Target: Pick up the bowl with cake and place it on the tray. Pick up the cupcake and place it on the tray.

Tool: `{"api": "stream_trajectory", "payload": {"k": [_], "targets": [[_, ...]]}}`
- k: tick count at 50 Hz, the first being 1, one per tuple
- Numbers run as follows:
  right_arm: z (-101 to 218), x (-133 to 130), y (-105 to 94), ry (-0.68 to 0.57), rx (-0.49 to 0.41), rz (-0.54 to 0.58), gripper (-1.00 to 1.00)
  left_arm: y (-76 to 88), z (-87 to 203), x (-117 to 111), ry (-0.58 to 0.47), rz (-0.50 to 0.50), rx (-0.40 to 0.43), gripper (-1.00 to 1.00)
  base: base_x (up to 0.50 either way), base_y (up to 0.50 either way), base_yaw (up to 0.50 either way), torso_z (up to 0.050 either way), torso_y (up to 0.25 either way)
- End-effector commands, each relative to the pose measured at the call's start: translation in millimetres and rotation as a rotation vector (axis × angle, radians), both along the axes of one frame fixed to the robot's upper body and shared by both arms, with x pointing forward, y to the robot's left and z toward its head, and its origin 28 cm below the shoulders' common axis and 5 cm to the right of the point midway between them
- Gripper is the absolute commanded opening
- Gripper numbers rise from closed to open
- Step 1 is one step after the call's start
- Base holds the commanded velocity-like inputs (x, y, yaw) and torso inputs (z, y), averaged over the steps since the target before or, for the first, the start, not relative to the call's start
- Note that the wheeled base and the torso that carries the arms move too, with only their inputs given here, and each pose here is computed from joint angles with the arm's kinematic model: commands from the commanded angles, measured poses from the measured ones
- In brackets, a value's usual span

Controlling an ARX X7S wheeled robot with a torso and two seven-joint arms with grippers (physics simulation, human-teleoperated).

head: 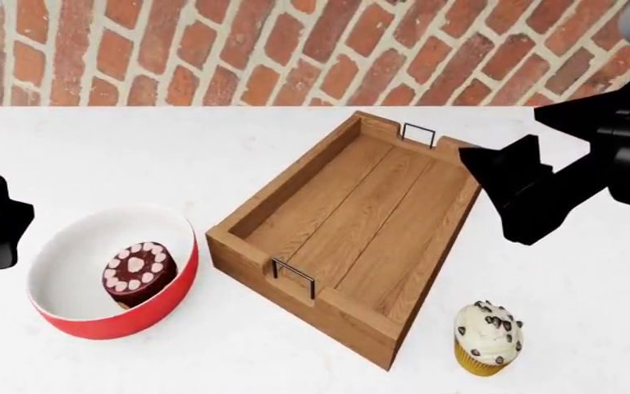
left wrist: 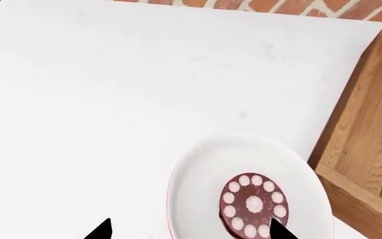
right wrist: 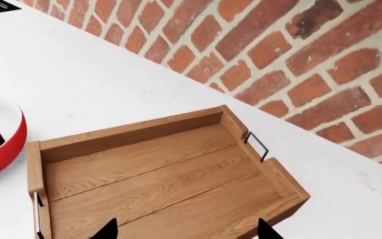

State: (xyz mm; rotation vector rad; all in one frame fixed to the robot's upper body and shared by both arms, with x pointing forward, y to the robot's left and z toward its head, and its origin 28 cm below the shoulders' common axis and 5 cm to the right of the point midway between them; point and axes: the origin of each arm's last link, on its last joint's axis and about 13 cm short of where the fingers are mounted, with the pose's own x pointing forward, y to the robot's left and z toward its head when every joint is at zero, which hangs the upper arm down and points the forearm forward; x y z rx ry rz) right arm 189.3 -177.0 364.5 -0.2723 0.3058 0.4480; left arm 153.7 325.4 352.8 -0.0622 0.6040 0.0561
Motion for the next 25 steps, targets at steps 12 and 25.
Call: {"api": "stream_trajectory", "payload": {"k": [12, 25], "targets": [[-8.0, 1.3, -2.8, 0.011, 0.008, -0.01, 1.0, 0.1, -29.0, 15.5, 0.049, 0.036, 0.013, 1.0, 0.0, 0.0, 0.0, 0.0, 0.0], [-10.4, 2.5, -2.4, 0.013, 0.002, -0.011, 1.0, 0.0, -47.6, 31.1, 0.084, 0.004, -0.001, 1.0, 0.0, 0.0, 0.0, 0.0, 0.0]]}}
